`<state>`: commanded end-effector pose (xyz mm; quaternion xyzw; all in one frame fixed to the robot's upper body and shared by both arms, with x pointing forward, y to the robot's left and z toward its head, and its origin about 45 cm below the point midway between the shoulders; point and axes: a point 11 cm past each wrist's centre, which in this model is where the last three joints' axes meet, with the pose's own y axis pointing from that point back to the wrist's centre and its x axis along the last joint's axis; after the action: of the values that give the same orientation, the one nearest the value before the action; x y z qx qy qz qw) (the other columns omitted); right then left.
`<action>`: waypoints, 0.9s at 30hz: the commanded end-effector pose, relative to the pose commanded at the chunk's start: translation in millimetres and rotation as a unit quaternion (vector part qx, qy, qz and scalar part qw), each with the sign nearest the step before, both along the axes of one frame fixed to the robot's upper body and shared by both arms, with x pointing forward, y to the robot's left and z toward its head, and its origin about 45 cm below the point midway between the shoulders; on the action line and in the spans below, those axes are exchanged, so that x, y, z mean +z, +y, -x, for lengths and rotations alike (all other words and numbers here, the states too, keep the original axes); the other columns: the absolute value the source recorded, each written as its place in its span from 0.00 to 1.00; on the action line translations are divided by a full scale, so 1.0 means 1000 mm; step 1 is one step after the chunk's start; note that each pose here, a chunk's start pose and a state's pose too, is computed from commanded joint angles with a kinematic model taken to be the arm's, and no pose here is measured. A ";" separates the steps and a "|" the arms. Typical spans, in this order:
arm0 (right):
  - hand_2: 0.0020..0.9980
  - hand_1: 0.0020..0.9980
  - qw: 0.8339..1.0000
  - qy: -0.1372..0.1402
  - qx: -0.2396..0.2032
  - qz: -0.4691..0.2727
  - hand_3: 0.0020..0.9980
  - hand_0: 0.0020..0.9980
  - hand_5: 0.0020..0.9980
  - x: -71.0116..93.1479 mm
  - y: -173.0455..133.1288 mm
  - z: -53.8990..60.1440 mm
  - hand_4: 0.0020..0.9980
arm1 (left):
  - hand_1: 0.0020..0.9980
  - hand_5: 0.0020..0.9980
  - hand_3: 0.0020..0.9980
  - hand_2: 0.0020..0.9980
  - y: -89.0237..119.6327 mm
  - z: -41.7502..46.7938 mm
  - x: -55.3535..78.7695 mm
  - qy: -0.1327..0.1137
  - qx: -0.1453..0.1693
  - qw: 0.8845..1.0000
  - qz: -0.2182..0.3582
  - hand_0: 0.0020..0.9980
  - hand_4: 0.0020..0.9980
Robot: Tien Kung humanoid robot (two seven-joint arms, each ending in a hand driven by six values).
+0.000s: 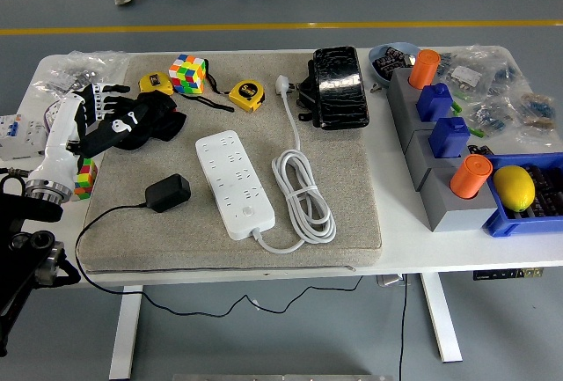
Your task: Put the plug near the board,insert it into the board,press the button,pull the plug out
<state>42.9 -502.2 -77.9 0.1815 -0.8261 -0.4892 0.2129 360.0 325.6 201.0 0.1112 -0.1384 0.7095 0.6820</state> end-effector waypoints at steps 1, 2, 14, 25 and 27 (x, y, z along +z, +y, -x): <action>0.57 0.60 1.000 0.000 0.000 0.000 0.51 0.50 0.40 0.000 0.000 0.000 0.86 | 0.60 0.36 0.60 0.58 0.000 0.0000 0.000 0.000 -0.001 1.000 0.000 0.51 0.90; 0.57 0.60 1.000 0.000 0.000 0.000 0.51 0.50 0.40 0.000 0.000 0.000 0.86 | 0.60 0.36 0.60 0.58 0.000 0.0000 0.000 0.000 -0.001 1.000 0.000 0.51 0.90; 0.57 0.60 1.000 0.002 -0.004 0.000 0.51 0.50 0.40 -0.001 0.000 0.004 0.86 | 0.60 0.36 0.60 0.58 -0.002 0.0020 -0.004 0.006 -0.001 1.000 0.001 0.51 0.89; 0.57 0.60 1.000 0.000 -0.004 0.001 0.51 0.50 0.39 0.000 -0.001 0.003 0.86 | 0.60 0.36 0.60 0.58 -0.002 0.0013 -0.003 0.006 -0.001 1.000 0.001 0.51 0.90; 0.57 0.60 1.000 0.001 -0.004 0.001 0.51 0.50 0.39 0.000 -0.001 0.003 0.86 | 0.60 0.36 0.60 0.58 -0.002 0.0014 -0.004 0.007 -0.001 1.000 0.001 0.51 0.90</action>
<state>39.8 -503.1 -77.8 0.1774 -0.8272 -0.4892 0.2119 358.6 323.6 197.4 0.1154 -0.1331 0.7083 0.6836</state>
